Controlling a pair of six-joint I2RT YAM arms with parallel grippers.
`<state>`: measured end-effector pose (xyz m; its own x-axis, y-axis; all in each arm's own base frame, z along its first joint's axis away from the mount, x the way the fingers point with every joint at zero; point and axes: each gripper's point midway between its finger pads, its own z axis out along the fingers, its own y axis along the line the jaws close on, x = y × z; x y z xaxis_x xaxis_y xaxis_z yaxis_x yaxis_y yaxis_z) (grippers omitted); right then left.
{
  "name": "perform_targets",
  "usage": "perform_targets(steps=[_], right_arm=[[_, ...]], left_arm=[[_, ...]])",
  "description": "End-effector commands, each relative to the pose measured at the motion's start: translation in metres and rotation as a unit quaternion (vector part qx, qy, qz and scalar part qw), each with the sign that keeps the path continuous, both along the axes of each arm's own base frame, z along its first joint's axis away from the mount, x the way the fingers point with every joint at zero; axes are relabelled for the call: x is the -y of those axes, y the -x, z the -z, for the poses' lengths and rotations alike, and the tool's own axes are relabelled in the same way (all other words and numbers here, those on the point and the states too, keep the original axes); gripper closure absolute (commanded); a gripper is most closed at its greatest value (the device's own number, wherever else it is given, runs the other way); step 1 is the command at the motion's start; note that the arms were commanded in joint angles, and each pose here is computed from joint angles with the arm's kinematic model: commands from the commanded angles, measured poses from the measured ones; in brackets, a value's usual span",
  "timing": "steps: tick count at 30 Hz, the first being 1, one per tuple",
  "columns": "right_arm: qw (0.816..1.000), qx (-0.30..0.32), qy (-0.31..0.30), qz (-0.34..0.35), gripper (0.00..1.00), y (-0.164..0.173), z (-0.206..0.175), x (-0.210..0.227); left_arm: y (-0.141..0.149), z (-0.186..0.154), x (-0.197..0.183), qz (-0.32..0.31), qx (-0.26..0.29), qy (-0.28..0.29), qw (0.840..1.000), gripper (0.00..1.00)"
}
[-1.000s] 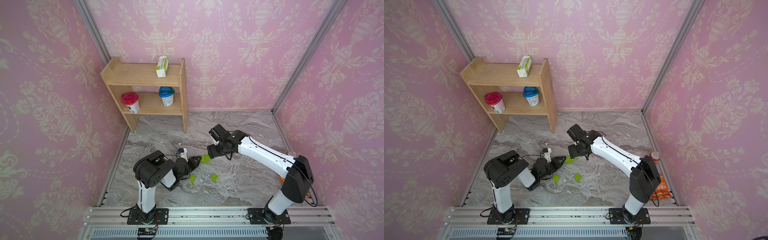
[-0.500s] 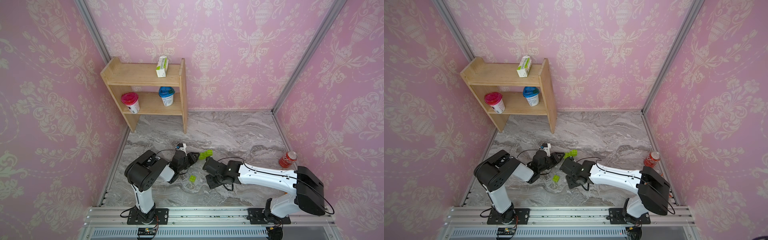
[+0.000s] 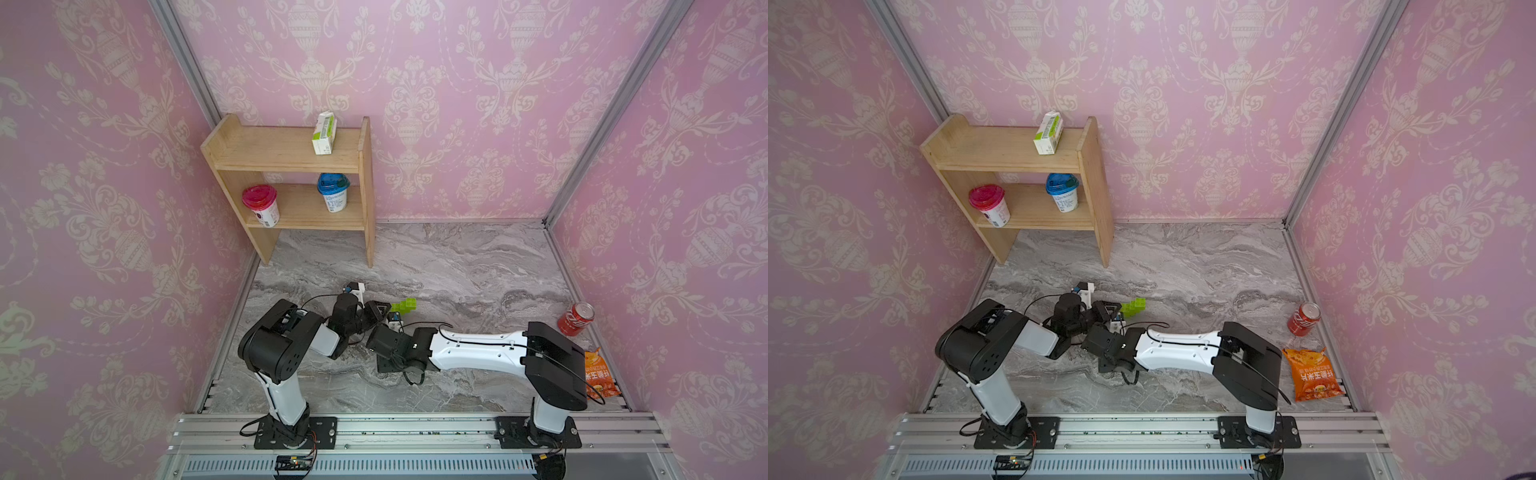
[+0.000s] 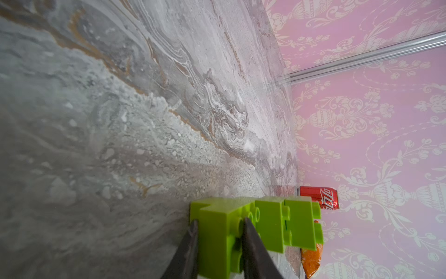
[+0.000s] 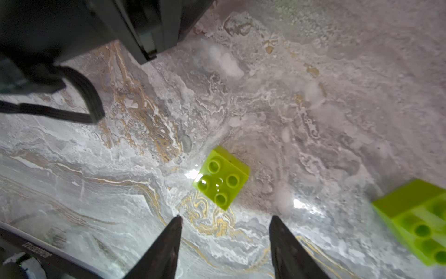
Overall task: Assemble the letter v with lego
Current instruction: Pick up the lego brick from the center of the board.
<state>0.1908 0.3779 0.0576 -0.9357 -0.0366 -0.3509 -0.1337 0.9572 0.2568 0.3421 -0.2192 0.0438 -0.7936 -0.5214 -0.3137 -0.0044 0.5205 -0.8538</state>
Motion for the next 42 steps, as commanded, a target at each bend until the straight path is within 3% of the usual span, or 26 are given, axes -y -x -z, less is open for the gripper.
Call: perform_targets(steps=[1, 14, 26, 36, 42], right_arm=[[1.000, 0.006, -0.002, 0.019, 0.38, -0.006, 0.000, -0.010], [0.998, -0.013, 0.049, 0.028, 0.41, -0.013, 0.026, -0.003], [0.996, -0.004, 0.085, 0.025, 0.55, -0.025, 0.038, 0.011], [0.994, 0.010, 0.106, 0.006, 0.63, -0.028, 0.032, 0.034], [0.995, 0.043, 0.087, -0.025, 0.69, -0.030, -0.004, 0.048]], left_arm=[[0.017, 0.028, -0.009, 0.017, -0.042, -0.027, 0.999, 0.83], [0.020, 0.026, -0.013, 0.015, -0.037, -0.028, 0.999, 0.83], [0.018, 0.020, -0.012, 0.013, -0.029, -0.023, 0.999, 0.84], [0.019, 0.023, -0.012, 0.012, -0.034, -0.025, 0.999, 0.84], [0.018, 0.022, -0.011, 0.013, -0.034, -0.025, 0.999, 0.84]])
